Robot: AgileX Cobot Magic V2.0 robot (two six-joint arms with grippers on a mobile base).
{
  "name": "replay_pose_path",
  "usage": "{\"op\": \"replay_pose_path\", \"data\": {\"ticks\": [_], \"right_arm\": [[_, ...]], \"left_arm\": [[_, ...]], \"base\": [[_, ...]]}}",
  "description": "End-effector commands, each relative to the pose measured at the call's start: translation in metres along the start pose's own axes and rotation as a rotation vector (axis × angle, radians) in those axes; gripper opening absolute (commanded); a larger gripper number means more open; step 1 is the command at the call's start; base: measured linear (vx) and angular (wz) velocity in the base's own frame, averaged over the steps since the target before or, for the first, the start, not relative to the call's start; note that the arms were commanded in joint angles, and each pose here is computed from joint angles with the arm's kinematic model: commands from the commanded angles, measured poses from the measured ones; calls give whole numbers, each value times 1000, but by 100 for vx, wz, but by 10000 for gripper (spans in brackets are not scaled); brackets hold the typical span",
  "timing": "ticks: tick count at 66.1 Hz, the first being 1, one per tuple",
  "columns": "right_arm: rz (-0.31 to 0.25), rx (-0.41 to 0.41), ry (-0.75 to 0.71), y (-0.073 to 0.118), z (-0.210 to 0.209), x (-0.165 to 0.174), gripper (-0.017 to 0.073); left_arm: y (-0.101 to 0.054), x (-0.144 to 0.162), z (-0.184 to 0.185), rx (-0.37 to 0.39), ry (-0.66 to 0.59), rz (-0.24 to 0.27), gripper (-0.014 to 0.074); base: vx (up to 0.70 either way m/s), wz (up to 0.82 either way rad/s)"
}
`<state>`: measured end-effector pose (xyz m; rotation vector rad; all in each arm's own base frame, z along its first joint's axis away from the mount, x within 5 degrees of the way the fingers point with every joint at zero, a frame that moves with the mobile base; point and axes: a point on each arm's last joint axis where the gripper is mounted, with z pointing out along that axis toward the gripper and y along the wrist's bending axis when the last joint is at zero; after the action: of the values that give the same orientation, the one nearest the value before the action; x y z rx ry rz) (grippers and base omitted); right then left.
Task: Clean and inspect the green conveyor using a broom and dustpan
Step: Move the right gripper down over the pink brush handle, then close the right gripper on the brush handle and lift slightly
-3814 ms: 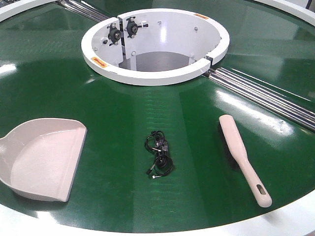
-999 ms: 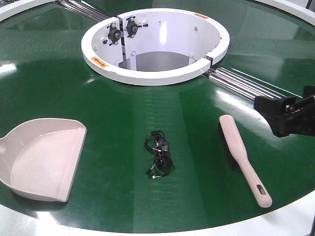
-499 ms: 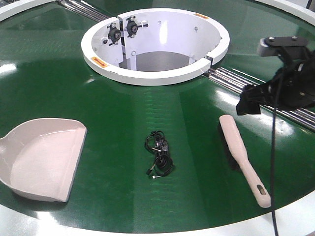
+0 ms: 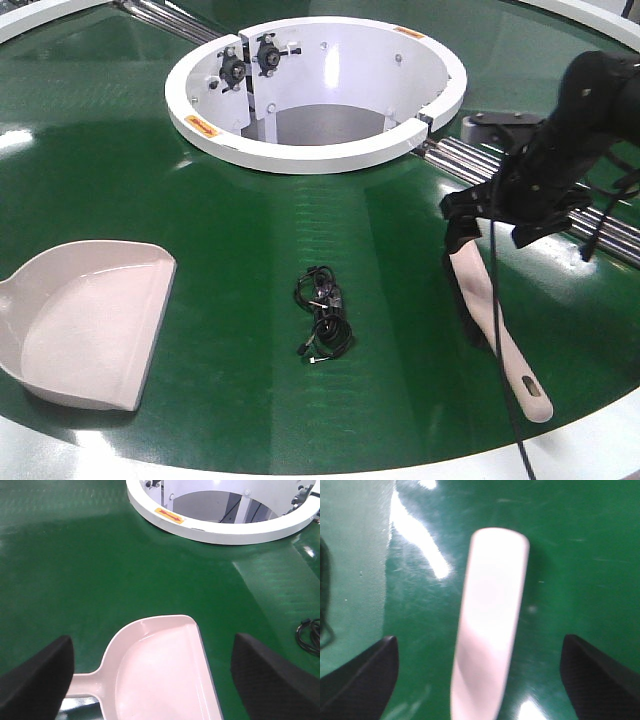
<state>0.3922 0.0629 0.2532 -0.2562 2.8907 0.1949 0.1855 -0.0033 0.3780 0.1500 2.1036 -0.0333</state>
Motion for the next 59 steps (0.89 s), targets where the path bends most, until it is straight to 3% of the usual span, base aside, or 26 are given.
{"op": "replay_pose_path", "data": {"ticks": [1, 10, 45, 53, 59], "right_arm": [[8, 23, -72, 7, -18, -7, 613], [75, 53, -42, 1, -6, -8, 606], [64, 69, 27, -4, 27, -10, 579], [59, 70, 42, -5, 33, -10, 487], [60, 69, 48, -5, 35, -10, 310]], "left_arm": [[1, -15, -9, -14, -101, -2, 593], [1, -14, -9, -10, -87, -2, 593], [1, -13, -9, -11, -79, 2, 593], [1, -13, -9, -10, -76, 2, 593], [0, -12, -9, -9, -72, 2, 593]], "base": [[0, 0], [0, 0], [0, 0], [0, 0], [0, 0]]}}
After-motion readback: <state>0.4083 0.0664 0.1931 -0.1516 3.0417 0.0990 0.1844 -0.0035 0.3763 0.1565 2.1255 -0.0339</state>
